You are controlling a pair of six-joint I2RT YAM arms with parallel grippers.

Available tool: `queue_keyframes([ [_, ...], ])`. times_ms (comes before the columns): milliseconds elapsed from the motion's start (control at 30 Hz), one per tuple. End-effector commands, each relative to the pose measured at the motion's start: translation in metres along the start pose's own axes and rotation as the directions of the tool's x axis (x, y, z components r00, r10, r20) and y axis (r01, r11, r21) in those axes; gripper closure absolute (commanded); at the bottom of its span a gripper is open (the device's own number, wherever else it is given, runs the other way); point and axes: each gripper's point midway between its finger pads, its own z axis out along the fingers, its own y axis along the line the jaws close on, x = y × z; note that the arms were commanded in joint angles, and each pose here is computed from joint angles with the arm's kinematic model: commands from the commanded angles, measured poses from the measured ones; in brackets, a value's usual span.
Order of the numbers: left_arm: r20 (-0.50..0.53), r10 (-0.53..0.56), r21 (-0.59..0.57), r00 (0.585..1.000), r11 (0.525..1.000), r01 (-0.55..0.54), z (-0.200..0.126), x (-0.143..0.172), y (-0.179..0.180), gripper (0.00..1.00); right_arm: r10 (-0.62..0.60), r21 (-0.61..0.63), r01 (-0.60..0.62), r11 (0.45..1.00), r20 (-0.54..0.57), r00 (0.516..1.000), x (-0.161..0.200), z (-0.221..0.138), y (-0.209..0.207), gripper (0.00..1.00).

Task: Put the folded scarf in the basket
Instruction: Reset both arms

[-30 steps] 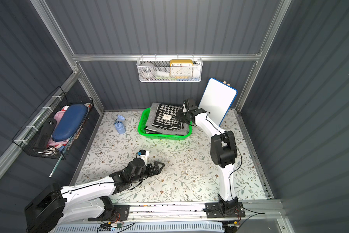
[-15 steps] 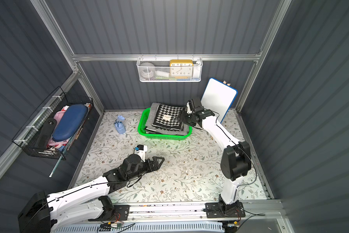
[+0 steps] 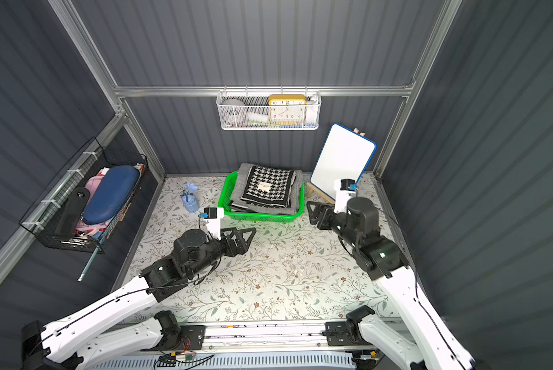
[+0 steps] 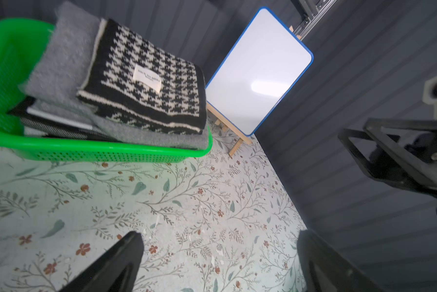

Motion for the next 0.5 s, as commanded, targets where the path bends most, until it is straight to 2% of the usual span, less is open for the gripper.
queue_keyframes([
  [0,0.032,0.13,-0.094,0.991,0.988,-0.126,-0.003,-0.018,0.009,0.01,-0.067,0.13,0.051,0.99,0.117,0.991,-0.001,-0.017,-0.031,0.21],
  [67,0.058,0.164,-0.084,0.985,0.984,-0.158,-0.004,-0.027,0.004,0.01,-0.077,0.18,0.047,0.983,0.162,0.984,0.005,-0.026,-0.046,0.17],
  [133,0.086,0.202,-0.083,0.976,0.977,-0.195,-0.005,-0.031,0.003,0.01,-0.066,0.248,0.008,0.969,0.226,0.972,0.011,-0.032,-0.067,0.01],
  [300,0.131,0.283,-0.261,0.95,0.934,-0.242,-0.009,-0.036,0.037,0.01,-0.144,0.332,0.046,0.942,0.276,0.95,0.032,-0.032,-0.095,0.01],
  [467,0.181,0.393,-0.357,0.902,0.881,-0.312,-0.014,-0.025,0.065,0.01,-0.17,0.39,0.052,0.919,0.276,0.946,0.051,-0.024,-0.115,0.01],
])
